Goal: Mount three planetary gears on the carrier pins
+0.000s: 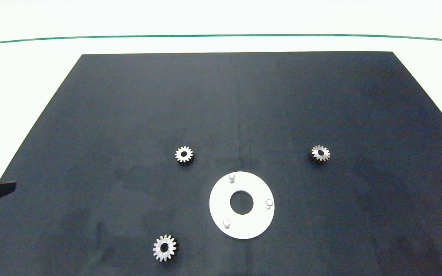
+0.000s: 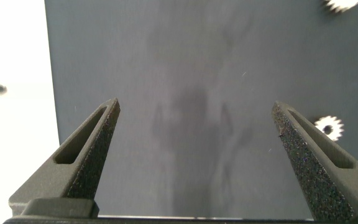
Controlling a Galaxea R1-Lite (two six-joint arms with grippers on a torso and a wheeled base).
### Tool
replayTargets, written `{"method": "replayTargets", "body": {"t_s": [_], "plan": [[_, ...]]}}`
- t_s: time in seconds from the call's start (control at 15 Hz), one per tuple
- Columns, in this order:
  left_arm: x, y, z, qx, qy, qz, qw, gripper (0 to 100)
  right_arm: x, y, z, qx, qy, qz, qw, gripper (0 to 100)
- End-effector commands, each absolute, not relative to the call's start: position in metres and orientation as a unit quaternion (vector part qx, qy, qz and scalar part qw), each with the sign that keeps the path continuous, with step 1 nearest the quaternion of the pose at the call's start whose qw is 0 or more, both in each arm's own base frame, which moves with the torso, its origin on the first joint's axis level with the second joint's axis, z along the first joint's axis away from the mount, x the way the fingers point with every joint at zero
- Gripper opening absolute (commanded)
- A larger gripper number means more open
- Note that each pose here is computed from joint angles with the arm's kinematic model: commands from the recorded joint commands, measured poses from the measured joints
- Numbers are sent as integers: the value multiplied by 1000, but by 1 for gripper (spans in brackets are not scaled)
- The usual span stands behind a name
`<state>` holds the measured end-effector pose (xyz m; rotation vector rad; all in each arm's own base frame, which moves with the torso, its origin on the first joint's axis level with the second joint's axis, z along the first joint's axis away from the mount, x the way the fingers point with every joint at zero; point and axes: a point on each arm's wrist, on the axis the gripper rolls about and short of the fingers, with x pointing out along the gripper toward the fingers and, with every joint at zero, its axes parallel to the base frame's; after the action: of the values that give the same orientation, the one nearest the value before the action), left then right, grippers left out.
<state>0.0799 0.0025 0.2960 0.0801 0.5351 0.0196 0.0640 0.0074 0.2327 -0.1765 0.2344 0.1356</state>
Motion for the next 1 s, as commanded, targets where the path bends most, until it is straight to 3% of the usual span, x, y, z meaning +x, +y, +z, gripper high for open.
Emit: {"method": "replayTargets", "body": {"t_s": [0.07, 0.47, 0.73, 1.0], "plan": [[122, 3, 295, 34, 330, 17, 943, 100, 129, 19, 259, -96, 158, 100, 978, 100], [115, 3, 299, 35, 317, 19, 947, 100, 209, 36, 260, -177, 226, 143, 947, 100], [110, 3, 301, 35, 310, 19, 950, 100, 247, 58, 255, -198, 250, 186, 929, 100], [108, 2, 302, 36, 307, 16, 951, 100, 260, 74, 274, -214, 274, 211, 914, 100]]}}
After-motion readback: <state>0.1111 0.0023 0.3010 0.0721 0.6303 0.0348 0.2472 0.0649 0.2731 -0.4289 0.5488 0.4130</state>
